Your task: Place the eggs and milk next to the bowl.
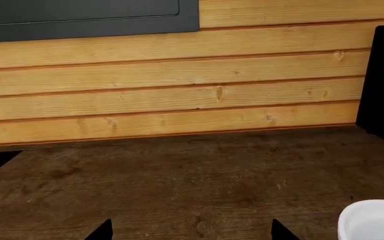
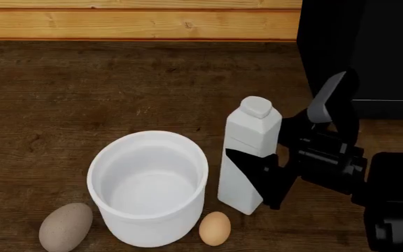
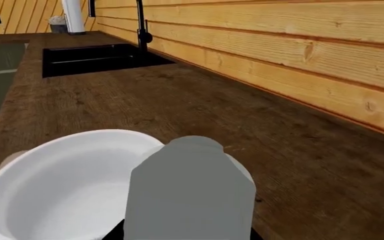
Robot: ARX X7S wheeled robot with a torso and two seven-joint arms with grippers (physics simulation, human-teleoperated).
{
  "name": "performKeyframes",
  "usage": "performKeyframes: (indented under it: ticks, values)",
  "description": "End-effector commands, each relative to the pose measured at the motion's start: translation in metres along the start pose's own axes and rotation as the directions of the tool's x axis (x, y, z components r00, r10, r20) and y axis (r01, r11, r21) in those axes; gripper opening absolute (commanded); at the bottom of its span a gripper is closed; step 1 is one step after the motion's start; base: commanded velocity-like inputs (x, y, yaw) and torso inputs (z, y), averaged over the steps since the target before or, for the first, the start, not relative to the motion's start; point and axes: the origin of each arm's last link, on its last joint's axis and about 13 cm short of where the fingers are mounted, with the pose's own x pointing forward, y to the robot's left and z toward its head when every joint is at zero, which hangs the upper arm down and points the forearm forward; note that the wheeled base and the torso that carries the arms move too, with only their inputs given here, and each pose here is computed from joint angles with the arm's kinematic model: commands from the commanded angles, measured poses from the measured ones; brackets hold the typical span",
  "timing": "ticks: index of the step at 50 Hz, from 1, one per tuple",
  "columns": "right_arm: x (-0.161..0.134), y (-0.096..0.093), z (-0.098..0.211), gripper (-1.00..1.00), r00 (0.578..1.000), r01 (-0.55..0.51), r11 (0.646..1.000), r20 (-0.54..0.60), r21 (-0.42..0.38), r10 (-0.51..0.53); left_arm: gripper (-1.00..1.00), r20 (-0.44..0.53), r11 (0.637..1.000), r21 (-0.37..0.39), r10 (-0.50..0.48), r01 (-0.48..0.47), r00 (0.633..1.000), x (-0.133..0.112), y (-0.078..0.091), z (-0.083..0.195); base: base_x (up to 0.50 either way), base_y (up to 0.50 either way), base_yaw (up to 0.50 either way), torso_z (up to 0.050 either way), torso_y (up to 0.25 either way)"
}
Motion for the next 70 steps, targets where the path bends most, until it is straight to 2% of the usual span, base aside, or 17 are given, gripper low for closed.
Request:
performKeyframes:
  ticks: [1, 7, 8, 29, 70]
  values:
    - [0.008, 0.001, -0.003, -1.00, 0.999, -0.023, 1.000, 0.023, -0.013, 0.024, 1.00, 0.015, 1.000, -0.008, -0.007, 0.007, 1.000, 0.001, 0.002, 0.001, 0.00, 0.00, 0.00, 0.000, 0.000]
    - [0.008, 0.002, -0.003, -1.00, 0.999, -0.032, 0.999, 0.017, -0.007, 0.032, 1.00, 0.016, 1.000, -0.009, -0.009, 0.009, 1.000, 0.002, 0.002, 0.001, 0.00, 0.00, 0.00, 0.000, 0.000]
    - [0.008, 0.002, -0.002, 1.00, 0.999, -0.030, 1.000, 0.017, -0.008, 0.030, 1.00, 0.018, 1.000, -0.009, -0.009, 0.009, 1.000, 0.002, 0.002, 0.001, 0.00, 0.00, 0.00, 0.000, 0.000]
    - [0.006, 0.004, -0.001, 1.00, 0.999, -0.036, 0.999, 0.003, 0.002, 0.036, 1.00, 0.019, 1.000, -0.011, -0.011, 0.011, 1.000, 0.001, 0.002, 0.001, 0.00, 0.00, 0.00, 0.000, 0.000]
    - [0.005, 0.013, 0.051, 1.00, 0.999, -0.046, 0.994, 0.011, -0.096, 0.048, 1.00, 0.048, 1.000, -0.027, -0.011, 0.012, 0.999, -0.006, 0.005, 0.002, 0.00, 0.00, 0.00, 0.000, 0.000]
